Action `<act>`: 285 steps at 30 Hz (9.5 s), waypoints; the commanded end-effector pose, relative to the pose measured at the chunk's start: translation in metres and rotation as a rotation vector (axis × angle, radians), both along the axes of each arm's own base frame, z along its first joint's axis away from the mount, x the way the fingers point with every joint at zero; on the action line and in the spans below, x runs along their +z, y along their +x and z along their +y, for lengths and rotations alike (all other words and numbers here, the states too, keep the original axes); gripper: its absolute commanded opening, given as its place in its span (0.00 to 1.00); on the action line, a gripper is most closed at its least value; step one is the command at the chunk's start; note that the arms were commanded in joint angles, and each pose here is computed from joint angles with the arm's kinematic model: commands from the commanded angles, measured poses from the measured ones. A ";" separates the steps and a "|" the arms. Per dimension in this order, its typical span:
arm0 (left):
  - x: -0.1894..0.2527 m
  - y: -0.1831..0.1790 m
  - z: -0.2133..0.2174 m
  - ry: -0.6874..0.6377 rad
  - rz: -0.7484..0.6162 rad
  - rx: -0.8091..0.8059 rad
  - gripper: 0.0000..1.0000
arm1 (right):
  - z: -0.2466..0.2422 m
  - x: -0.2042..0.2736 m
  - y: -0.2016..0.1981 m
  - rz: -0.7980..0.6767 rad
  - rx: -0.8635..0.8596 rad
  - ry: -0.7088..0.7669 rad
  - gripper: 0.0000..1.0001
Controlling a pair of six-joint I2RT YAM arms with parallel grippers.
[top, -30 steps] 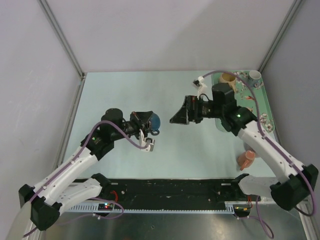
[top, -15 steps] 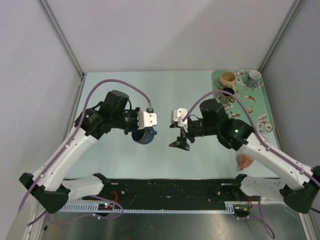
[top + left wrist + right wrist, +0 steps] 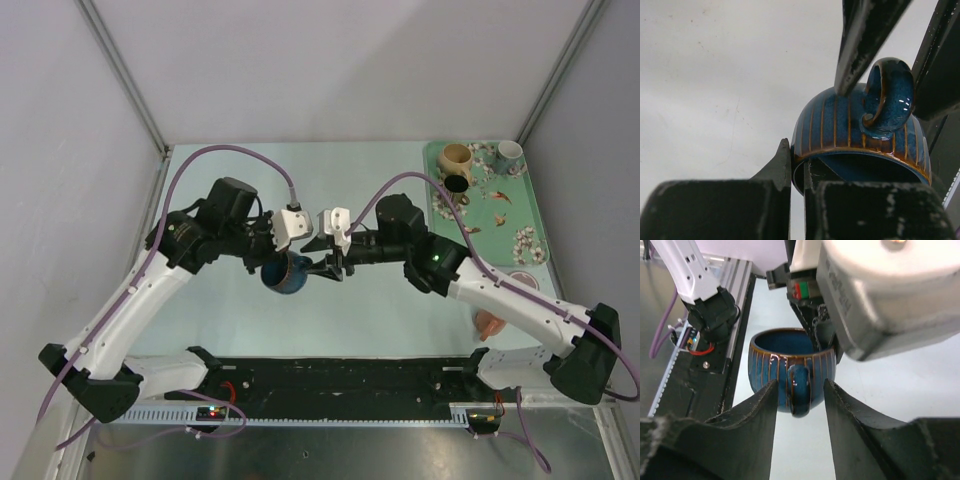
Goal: Turn the mug right side up
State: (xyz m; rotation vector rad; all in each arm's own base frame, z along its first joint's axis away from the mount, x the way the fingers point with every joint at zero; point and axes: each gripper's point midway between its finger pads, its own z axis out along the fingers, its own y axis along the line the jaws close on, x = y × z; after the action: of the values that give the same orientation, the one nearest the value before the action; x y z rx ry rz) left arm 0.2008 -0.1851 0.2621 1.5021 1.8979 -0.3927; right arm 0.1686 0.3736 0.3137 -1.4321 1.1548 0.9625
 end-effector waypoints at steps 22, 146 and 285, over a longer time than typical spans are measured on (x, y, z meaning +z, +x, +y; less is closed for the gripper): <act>0.033 0.020 -0.001 -0.022 -0.117 0.035 0.55 | -0.005 -0.030 0.024 0.141 -0.091 -0.169 0.00; 0.035 0.044 0.046 -0.126 -0.191 0.284 1.00 | -0.555 -0.226 -0.008 1.735 -2.596 1.165 0.90; 0.015 -0.022 0.000 0.024 -0.158 -0.342 0.00 | 0.018 -0.002 0.036 -0.038 -0.049 -0.067 0.57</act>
State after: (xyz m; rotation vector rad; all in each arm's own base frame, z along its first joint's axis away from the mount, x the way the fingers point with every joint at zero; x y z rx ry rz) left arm 0.1752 -0.1710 0.2451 1.8776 1.6533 -0.3771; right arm 0.2065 0.3767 0.2823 -1.4708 1.3092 0.8179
